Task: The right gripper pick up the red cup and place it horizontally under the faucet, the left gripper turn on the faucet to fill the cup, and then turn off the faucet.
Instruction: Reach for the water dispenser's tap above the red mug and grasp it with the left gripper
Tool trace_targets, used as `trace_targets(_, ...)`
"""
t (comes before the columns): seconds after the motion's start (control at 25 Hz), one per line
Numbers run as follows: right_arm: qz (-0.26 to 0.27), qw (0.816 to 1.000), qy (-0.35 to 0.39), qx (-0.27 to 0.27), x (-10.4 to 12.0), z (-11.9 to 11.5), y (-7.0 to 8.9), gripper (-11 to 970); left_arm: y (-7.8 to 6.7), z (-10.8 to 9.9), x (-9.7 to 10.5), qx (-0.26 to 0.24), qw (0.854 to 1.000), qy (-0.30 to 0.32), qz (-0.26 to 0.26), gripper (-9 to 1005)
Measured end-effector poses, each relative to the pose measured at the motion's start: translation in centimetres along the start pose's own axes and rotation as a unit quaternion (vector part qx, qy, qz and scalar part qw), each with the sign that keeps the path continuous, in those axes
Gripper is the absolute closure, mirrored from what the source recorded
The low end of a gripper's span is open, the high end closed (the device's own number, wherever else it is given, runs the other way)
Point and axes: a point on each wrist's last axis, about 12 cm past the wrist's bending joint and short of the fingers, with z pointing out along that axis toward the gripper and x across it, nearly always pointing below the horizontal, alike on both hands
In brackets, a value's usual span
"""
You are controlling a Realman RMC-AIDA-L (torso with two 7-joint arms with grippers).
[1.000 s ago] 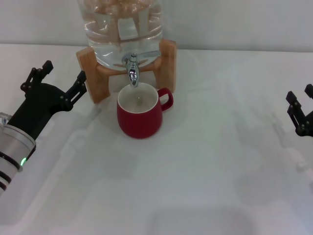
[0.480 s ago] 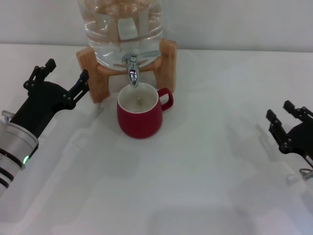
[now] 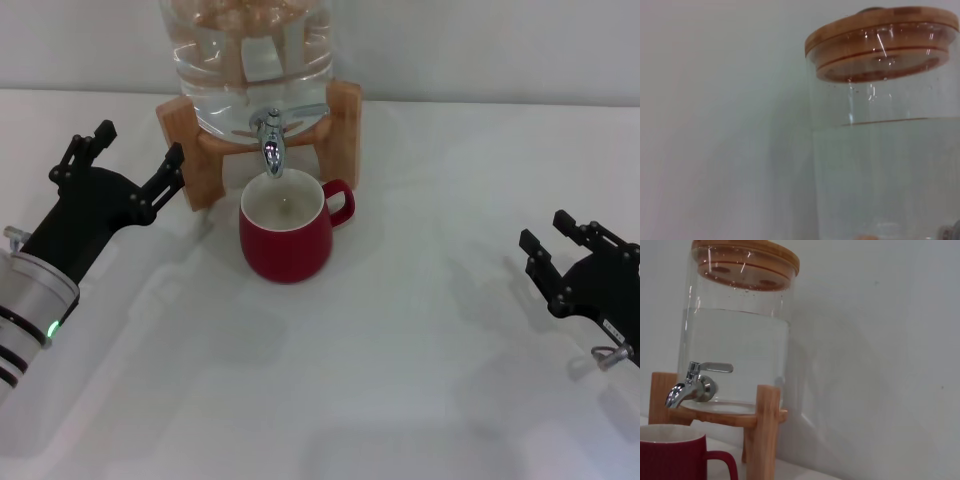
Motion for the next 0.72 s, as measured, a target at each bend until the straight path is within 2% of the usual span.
trace_targets(0.44, 0.005, 1.000, 0.001, 0.000, 0.1, -0.3, 0.3, 546, -0.6, -0.7, -0.6, 0.017, 0.999, -0.034, -0.001, 125)
trace_targets(0.72, 0.006, 1.000, 0.005, 0.001, 0.2, -0.4, 0.3, 546, -1.0, -2.1, -0.9, 0.014, 0.999, -0.046, -0.006, 125)
